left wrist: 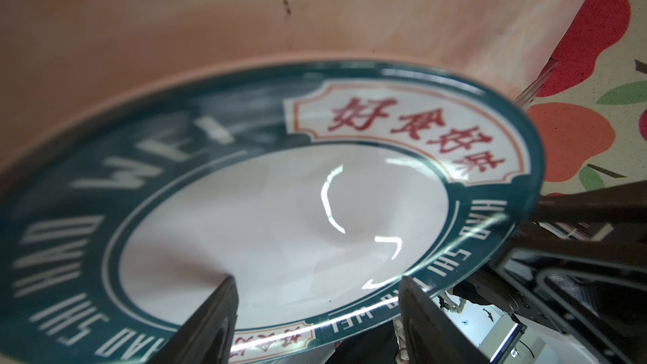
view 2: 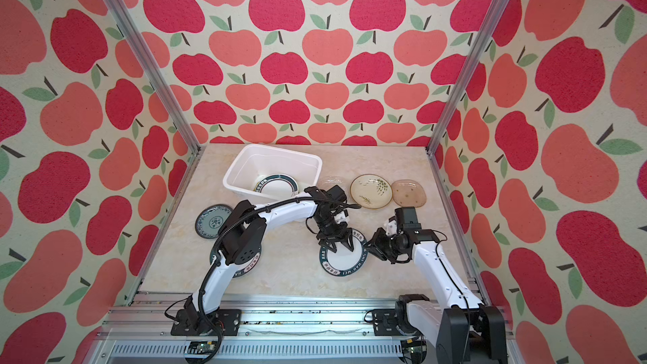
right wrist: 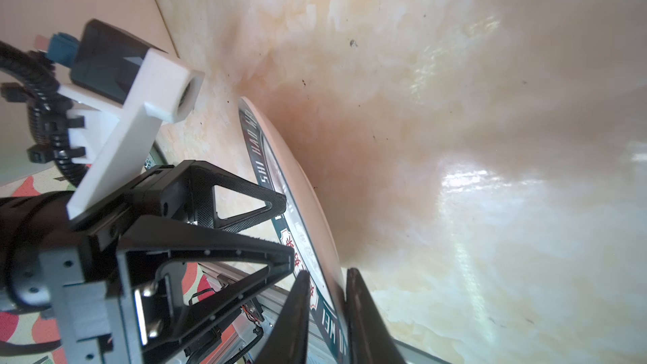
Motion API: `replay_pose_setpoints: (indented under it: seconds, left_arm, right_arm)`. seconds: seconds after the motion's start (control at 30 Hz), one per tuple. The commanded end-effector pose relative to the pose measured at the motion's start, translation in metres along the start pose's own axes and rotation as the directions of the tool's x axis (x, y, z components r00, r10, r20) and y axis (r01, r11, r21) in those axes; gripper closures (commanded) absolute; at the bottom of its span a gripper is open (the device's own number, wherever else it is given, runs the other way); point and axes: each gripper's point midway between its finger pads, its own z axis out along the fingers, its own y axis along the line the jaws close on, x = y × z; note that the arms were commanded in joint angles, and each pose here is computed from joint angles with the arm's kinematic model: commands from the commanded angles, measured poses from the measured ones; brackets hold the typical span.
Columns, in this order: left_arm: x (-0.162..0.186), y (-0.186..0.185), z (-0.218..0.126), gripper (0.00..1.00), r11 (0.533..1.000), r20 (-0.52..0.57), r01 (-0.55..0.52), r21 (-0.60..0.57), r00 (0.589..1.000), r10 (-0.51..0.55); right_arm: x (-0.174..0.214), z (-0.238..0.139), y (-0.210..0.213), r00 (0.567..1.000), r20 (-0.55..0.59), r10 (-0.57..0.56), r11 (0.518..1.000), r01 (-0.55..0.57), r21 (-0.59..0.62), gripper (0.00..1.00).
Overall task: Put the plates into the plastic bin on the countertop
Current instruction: 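Grip the green-rimmed plate rim with both grippers and tilt it up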
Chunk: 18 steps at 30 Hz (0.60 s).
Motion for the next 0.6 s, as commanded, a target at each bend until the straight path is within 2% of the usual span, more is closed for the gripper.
replay_pose_setpoints:
  seconds: [0.0, 0.2, 0.57]
  left_arm:
    - [0.0012, -0.0065, -0.0041, 0.26, 1.000, 0.008, -0.009, 0.020, 1.000, 0.009]
    - [0.0008, -0.0061, -0.0034, 0.26, 1.000, 0.007, -0.009, 0.024, 1.000, 0.009]
    - [0.0007, -0.0063, -0.0049, 0.26, 1.000, 0.012, -0.008, 0.028, 1.000, 0.008]
  right_arm:
    - [0.0014, 0.0017, 0.0107, 1.000, -0.016, -0.020, 0.998, 0.019, -0.061, 0.79]
    - [0.0033, 0.0078, 0.0153, 0.999, -0.028, -0.027, 0.993, 0.024, -0.120, 0.80]
    - [0.0010, 0.0057, 0.0148, 0.999, -0.015, -0.050, 0.994, 0.049, -0.098, 0.95]
